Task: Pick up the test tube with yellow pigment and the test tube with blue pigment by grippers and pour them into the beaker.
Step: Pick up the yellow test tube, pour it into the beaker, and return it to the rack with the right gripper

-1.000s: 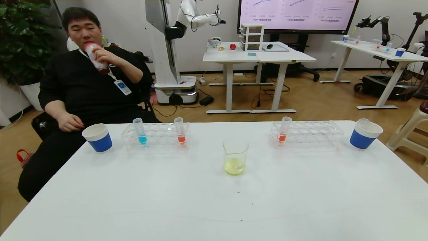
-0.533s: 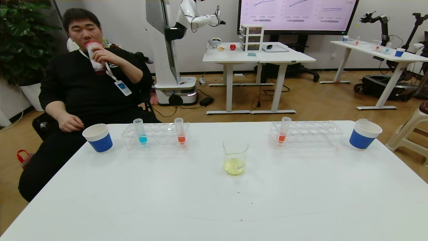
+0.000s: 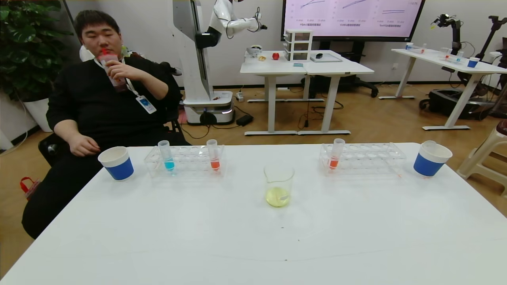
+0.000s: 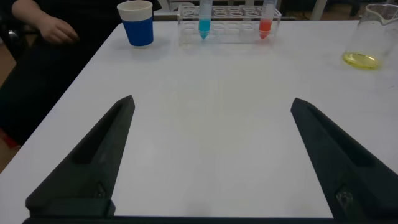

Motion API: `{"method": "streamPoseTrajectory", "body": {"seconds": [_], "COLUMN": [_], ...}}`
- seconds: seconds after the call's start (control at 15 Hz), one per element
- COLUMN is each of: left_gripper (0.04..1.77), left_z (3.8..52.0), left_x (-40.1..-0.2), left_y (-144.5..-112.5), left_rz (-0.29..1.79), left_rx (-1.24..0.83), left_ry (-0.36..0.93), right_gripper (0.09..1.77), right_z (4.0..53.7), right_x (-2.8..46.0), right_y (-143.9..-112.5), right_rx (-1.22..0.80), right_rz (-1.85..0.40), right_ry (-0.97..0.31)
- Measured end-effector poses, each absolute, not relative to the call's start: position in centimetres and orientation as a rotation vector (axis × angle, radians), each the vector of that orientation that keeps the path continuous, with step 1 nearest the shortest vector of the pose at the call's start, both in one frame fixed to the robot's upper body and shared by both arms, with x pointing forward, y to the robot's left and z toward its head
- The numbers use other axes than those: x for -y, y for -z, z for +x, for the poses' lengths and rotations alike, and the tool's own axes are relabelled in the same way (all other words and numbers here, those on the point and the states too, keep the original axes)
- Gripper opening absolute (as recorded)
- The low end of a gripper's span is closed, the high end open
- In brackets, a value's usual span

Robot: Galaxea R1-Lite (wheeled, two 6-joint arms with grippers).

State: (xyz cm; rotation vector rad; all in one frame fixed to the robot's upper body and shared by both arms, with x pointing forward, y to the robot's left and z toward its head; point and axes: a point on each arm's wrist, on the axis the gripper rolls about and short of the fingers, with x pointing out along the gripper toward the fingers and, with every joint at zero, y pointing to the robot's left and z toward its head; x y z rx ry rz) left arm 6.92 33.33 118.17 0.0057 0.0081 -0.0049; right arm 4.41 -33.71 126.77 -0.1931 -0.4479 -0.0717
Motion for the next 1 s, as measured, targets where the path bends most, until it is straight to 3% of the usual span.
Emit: {"method": "streamPoseTrajectory", "body": {"seconds": [0.27, 0.47, 1.0], "left_gripper": [1.75, 1.75, 1.75], "left_z": [6.9, 6.9, 6.9], "left_x": [-33.3, -33.3, -33.3], "left_y": [-118.2, -118.2, -118.2], "left_rz": [0.006, 0.006, 0.006], "left_rx": [-0.008, -0.008, -0.008], "left_ry": [0.005, 0.005, 0.005], "right_gripper": [1.74, 1.74, 1.74], "right_z": [6.4, 6.8, 6.9], "right_x": [33.7, 33.6, 33.6], "right_y": [-121.3, -119.1, -118.2], "right_rx": [0.245, 0.073, -0.006], "right_rz": [-0.199, -0.175, -0.051], "right_ry": [0.024, -0.006, -0.024]}}
